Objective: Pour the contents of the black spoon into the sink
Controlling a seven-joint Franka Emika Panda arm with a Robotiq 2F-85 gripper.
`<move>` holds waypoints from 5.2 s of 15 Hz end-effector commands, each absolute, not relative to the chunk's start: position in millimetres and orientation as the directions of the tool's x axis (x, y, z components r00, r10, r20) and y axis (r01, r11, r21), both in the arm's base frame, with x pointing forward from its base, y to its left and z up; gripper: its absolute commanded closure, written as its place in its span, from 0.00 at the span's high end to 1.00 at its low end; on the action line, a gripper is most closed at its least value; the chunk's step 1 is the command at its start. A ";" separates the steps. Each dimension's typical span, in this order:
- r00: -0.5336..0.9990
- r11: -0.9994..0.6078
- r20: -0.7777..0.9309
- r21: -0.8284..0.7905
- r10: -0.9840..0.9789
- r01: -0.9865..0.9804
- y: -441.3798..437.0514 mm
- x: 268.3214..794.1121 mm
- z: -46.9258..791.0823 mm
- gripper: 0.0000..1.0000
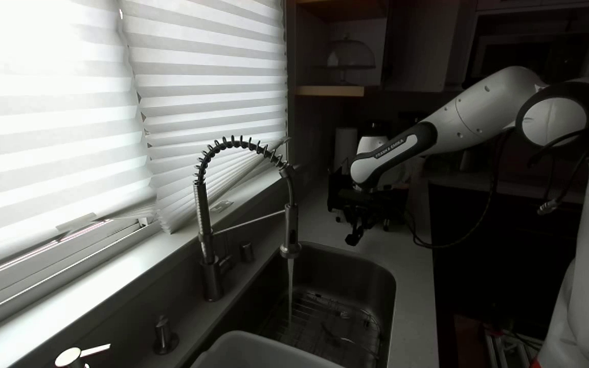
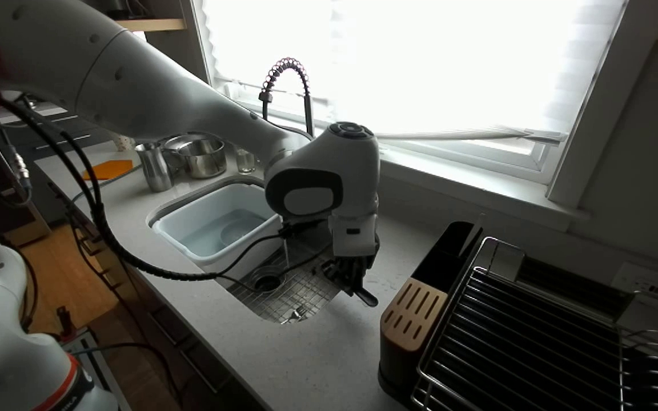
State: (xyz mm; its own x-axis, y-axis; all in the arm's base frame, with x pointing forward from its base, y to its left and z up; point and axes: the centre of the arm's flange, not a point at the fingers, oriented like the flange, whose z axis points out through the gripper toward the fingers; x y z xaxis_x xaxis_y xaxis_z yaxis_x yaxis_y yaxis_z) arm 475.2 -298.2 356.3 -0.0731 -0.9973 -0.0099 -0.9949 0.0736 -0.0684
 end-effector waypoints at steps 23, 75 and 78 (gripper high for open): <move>0.203 -0.214 0.147 -0.057 -0.968 -0.975 -198.9 515.9 427.3 0.06; 0.162 -0.182 0.643 0.035 -0.748 -0.983 -118.4 553.0 500.3 0.06; 0.060 -0.070 0.548 0.004 -0.834 -0.998 -140.2 542.7 488.2 0.06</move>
State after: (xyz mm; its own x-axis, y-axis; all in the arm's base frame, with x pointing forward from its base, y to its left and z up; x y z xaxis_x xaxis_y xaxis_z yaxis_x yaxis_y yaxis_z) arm 555.9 -120.6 498.1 0.1411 -0.7589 0.6358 -0.9861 -0.1646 0.0223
